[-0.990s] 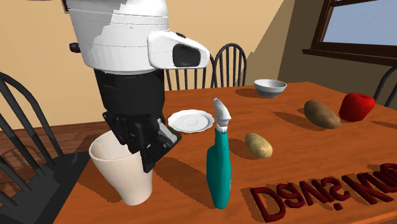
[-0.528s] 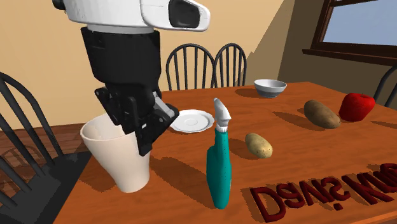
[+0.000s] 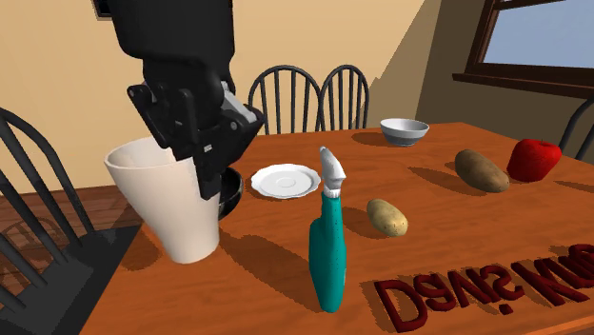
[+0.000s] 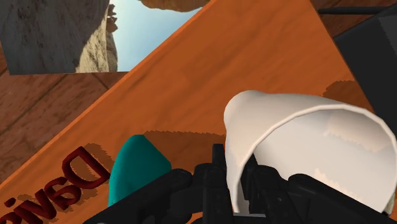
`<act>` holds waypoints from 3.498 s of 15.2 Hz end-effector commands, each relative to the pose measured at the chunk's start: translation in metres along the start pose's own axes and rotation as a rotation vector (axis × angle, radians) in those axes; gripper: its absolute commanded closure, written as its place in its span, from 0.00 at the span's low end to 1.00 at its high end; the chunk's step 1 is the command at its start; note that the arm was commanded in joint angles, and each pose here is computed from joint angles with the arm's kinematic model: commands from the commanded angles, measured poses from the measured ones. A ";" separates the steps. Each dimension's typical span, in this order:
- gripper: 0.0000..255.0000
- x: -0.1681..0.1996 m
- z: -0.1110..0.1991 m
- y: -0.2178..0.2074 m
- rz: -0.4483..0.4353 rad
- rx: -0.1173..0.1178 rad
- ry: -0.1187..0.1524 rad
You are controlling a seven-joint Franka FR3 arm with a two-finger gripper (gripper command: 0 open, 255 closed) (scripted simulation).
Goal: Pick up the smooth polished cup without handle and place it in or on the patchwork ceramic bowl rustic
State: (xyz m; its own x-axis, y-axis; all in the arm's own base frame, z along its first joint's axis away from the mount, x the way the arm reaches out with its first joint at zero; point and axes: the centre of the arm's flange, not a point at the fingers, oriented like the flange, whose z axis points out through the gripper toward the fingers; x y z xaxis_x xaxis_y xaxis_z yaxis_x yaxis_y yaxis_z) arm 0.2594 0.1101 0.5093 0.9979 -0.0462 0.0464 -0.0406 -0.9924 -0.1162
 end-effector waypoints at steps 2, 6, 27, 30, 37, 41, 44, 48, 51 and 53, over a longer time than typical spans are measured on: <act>1.00 0.001 -0.016 -0.001 0.000 0.000 0.000; 1.00 0.011 -0.030 -0.012 0.000 0.000 0.000; 1.00 0.176 -0.027 -0.188 0.000 0.000 0.000; 1.00 0.175 -0.011 -0.186 0.000 0.000 0.000; 1.00 0.173 0.026 -0.182 0.000 0.000 0.000; 1.00 0.172 0.047 -0.179 0.000 0.000 0.000; 1.00 0.172 0.062 -0.178 0.000 0.000 0.000; 1.00 0.171 0.070 -0.177 0.000 0.000 0.000; 1.00 0.171 0.070 -0.177 0.000 0.000 0.000; 1.00 0.171 0.070 -0.177 0.000 0.000 0.000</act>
State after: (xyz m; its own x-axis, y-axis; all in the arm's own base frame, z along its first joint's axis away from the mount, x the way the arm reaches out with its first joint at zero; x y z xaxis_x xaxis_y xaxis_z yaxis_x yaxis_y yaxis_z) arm 0.4411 0.2855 0.4682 0.9979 -0.0463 0.0460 -0.0407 -0.9924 -0.1160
